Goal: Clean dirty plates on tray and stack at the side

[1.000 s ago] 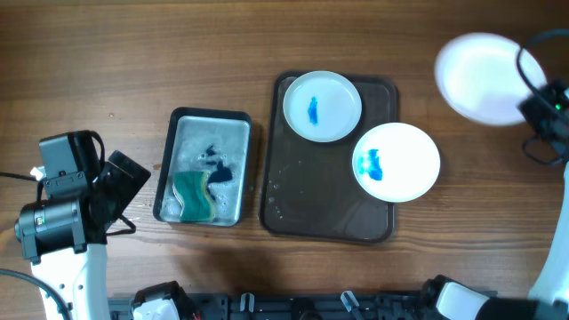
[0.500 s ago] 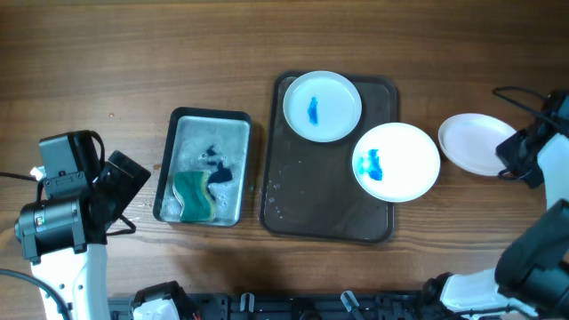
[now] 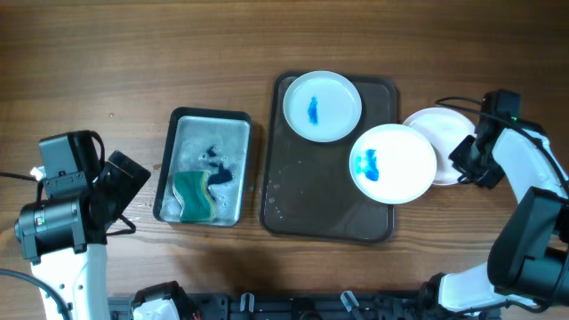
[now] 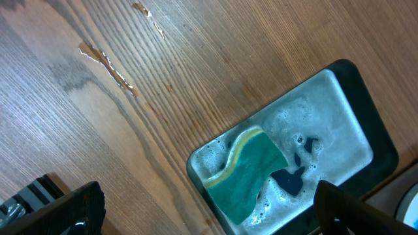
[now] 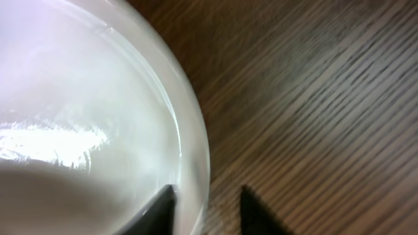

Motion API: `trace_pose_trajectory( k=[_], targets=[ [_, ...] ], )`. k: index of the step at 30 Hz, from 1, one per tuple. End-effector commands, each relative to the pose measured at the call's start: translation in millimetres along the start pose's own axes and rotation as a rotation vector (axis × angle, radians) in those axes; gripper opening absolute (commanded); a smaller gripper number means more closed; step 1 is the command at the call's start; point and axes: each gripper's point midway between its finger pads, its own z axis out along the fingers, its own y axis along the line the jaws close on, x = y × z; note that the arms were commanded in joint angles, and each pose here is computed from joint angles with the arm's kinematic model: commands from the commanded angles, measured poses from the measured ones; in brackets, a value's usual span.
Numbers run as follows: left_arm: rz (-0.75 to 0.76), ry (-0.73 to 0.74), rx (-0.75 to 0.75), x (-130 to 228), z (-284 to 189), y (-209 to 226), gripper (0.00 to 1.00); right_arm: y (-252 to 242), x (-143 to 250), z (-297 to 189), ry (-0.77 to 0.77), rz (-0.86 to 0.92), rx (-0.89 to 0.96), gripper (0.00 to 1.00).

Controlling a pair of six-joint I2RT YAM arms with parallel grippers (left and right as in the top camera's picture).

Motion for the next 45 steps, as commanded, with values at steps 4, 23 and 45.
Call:
trace_pose_trajectory(
  k=[4,23,45],
  targets=[
    [-0.026,-0.018,-0.001,-6,-3,0,1.00,27,-5,-67,-0.100,-0.077,-0.272,0.54],
    [-0.026,-0.018,-0.001,-6,-3,0,1.00,71,46,-29,0.032,-0.339,-0.492,0.38],
    [-0.026,-0.018,-0.001,-6,-3,0,1.00,83,105,-129,-0.040,-0.476,-0.670,0.04]
  ],
)
